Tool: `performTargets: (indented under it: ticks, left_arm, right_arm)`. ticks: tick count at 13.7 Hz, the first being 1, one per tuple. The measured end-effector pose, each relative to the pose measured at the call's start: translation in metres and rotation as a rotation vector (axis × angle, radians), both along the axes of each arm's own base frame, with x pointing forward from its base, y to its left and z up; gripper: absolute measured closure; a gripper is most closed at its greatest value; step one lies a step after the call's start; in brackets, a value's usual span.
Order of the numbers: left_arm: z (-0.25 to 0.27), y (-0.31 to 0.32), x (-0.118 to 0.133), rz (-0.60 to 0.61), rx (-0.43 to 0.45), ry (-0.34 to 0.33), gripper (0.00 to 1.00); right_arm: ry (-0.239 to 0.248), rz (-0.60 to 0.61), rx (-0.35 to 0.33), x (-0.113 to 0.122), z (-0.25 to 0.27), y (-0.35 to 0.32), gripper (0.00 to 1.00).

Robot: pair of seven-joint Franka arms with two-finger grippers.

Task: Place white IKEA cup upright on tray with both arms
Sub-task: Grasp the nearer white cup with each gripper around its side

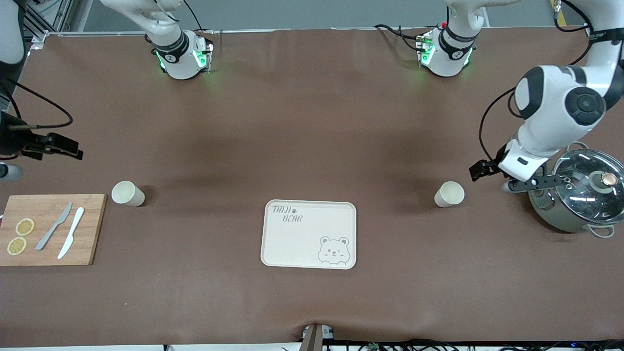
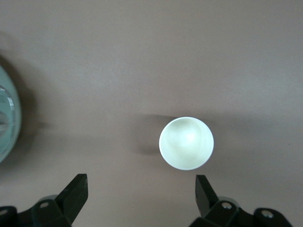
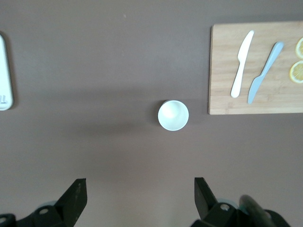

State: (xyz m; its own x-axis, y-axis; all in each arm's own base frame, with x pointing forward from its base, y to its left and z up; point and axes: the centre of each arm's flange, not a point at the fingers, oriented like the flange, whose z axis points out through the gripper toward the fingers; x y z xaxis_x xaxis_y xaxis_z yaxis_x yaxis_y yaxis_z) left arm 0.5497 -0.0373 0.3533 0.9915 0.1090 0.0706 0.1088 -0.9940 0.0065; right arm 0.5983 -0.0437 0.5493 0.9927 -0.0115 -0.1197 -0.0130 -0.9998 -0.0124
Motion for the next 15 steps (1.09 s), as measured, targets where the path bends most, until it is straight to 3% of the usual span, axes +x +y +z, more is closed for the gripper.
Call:
performTargets:
  ticks: [2, 3, 5, 10, 12, 15]
  left_arm:
    - [-0.024, 0.0, -0.007, -0.001, -0.004, -0.008, 0.14]
    - [-0.032, 0.0, -0.007, -0.001, -0.006, -0.007, 0.14]
    - [-0.051, -0.001, -0.004, 0.005, -0.017, -0.021, 0.31]
    - [-0.11, -0.002, 0.001, 0.012, -0.038, -0.018, 0.38]
    - [-0.123, -0.003, 0.0, 0.012, -0.04, -0.006, 0.56]
    - [-0.123, -0.004, 0.001, 0.01, -0.042, -0.007, 0.89]
  right_arm:
    - [0.056, -0.001, -0.007, 0.012, -0.036, -0.003, 0.0]
    - [0.084, -0.004, -0.007, 0.017, -0.054, -0.005, 0.0]
    - [0.126, -0.016, -0.006, 0.026, -0.086, -0.014, 0.0]
    - [0.154, -0.081, 0.005, 0.033, -0.159, -0.073, 0.0]
    - [0.16, -0.087, 0.007, 0.027, -0.192, -0.078, 0.0]
    - [0.13, -0.101, 0.003, 0.011, -0.247, -0.084, 0.0]
